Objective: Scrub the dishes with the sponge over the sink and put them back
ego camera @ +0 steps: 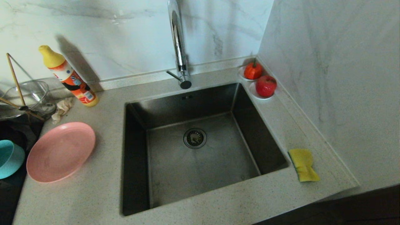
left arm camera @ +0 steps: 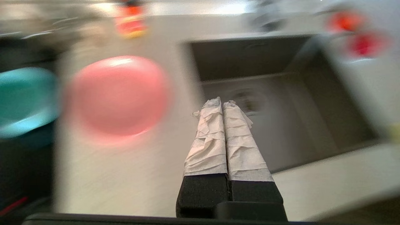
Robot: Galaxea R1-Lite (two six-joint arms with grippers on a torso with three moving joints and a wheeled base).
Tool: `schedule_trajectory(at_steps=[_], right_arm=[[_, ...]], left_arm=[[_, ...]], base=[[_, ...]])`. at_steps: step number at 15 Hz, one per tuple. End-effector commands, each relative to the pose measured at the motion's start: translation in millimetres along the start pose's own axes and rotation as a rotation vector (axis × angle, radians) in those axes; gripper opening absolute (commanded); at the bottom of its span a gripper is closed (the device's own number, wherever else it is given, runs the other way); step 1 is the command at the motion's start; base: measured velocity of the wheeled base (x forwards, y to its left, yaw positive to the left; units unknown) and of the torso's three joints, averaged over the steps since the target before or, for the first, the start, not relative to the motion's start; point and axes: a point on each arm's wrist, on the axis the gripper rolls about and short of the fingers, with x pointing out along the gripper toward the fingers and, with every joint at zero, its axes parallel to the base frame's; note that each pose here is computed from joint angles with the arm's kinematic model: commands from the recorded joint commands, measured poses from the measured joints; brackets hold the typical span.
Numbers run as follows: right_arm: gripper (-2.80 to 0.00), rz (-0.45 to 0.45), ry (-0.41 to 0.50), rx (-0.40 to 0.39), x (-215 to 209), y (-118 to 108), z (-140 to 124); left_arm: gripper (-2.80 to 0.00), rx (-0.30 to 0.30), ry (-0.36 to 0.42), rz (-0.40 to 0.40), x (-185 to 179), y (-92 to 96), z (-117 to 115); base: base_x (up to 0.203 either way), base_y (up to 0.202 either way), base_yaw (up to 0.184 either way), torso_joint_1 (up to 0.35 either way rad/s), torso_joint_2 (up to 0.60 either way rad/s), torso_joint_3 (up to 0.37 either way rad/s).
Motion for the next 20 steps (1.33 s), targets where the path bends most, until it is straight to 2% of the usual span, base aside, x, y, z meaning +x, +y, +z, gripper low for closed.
schedule_trajectory(at_steps=[1,3,5,6,8,9,10,12,13,15,17,20], right_arm=[[-2.8,0.0,0.001,-0.001,0,0,0],[-2.8,0.0,0.001,-0.001,0,0,0],[-2.8,0.0,0.001,-0.001,0,0,0],[-2.8,0.0,0.001,-0.001,0,0,0],[-2.8,0.0,0.001,-0.001,0,0,0],[-2.8,0.0,0.001,-0.001,0,0,0],[-2.8,-0.001,0.001,-0.001,0,0,0],[-2.8,0.0,0.001,-0.001,0,0,0],[-2.8,0.0,0.001,-0.001,0,0,0],[-2.8,0.0,0.001,-0.001,0,0,0],[-2.8,0.003,-0.001,-0.012,0,0,0],[-2.8,-0.002,-0.002,0.01,0,0,0]], left_arm=[[-2.8,0.021,-0.073,0.202,-16,8.8,-24],[-2.8,0.045,-0.059,0.247,-13,7.3,-27],[-2.8,0.062,-0.028,0.349,-11,4.4,-38],[-2.8,0.062,-0.038,0.349,-16,4.4,-46],[-2.8,0.077,-0.066,0.309,-31,5.9,-74],[-2.8,0.102,-0.049,0.294,-32,7.9,-95],[-2.8,0.131,0.0,0.289,-28,10.7,-119],[-2.8,0.16,0.06,0.274,-16,14.5,-149],[-2.8,0.163,0.071,0.233,-12,14.7,-158],[-2.8,0.169,0.084,0.064,-10,11.7,-163],[-2.8,0.203,0.077,0.035,-8,11.6,-167],[-2.8,0.191,0.066,0.04,-8,11.6,-166]], base=[[0.0,0.0,0.0,0.0,0.0,0.0],[0.0,0.0,0.0,0.0,0.0,0.0],[0.0,0.0,0.0,0.0,0.0,0.0],[0.0,0.0,0.0,0.0,0.0,0.0],[0.0,0.0,0.0,0.0,0.0,0.0],[0.0,0.0,0.0,0.0,0.0,0.0],[0.0,0.0,0.0,0.0,0.0,0.0],[0.0,0.0,0.0,0.0,0.0,0.0],[0.0,0.0,0.0,0.0,0.0,0.0],[0.0,0.0,0.0,0.0,0.0,0.0],[0.0,0.0,0.0,0.0,0.0,0.0],[0.0,0.0,0.0,0.0,0.0,0.0]])
